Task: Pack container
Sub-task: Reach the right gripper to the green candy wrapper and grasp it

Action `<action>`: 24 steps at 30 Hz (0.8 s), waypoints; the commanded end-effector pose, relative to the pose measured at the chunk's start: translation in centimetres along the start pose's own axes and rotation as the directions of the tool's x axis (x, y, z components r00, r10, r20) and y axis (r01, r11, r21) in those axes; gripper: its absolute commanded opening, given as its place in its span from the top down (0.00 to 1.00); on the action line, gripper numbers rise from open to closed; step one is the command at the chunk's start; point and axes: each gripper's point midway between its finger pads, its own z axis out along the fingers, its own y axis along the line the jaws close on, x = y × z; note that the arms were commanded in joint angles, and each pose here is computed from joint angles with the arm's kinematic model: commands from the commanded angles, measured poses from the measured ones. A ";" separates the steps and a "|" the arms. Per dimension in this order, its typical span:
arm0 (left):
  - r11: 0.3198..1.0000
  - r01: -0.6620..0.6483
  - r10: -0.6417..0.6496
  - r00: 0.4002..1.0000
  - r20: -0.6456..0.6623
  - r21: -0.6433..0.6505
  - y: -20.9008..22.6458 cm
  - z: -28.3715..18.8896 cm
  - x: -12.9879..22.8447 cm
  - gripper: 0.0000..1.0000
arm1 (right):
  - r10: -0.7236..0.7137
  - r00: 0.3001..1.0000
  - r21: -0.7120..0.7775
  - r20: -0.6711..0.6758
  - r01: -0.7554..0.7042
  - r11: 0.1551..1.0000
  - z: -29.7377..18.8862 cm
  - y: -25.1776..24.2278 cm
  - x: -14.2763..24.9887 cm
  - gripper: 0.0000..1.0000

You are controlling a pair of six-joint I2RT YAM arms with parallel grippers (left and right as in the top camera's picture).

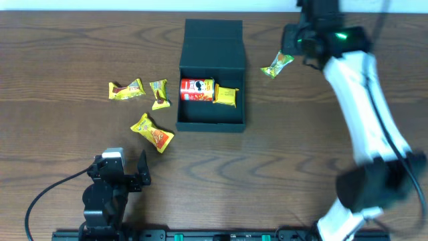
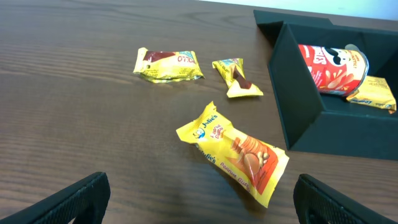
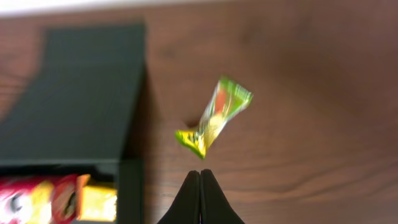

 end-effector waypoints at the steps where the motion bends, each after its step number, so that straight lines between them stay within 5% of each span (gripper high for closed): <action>1: 1.000 0.006 -0.006 1.000 -0.013 -0.007 0.2 0.3 0.7 0.04 | 0.213 0.972 0.038 -0.096 -0.211 0.977 4.7 0.2 2.6 0.86; 3: 1.000 0.006 -0.006 1.000 -0.013 -0.007 0.2 0.3 0.7 0.05 | 0.267 0.953 0.077 -0.145 -0.258 0.963 7.3 -0.1 4.2 0.64; 6: 1.000 0.006 -0.006 1.000 -0.013 -0.007 0.2 0.3 0.7 0.05 | 0.322 0.928 0.124 -0.190 -0.302 0.945 10.1 -0.6 6.1 0.48; 24: 1.000 0.006 -0.006 1.000 -0.013 -0.007 0.2 0.3 0.7 0.05 | 0.334 0.933 0.101 -0.133 -0.323 0.941 15.6 -0.3 5.7 0.45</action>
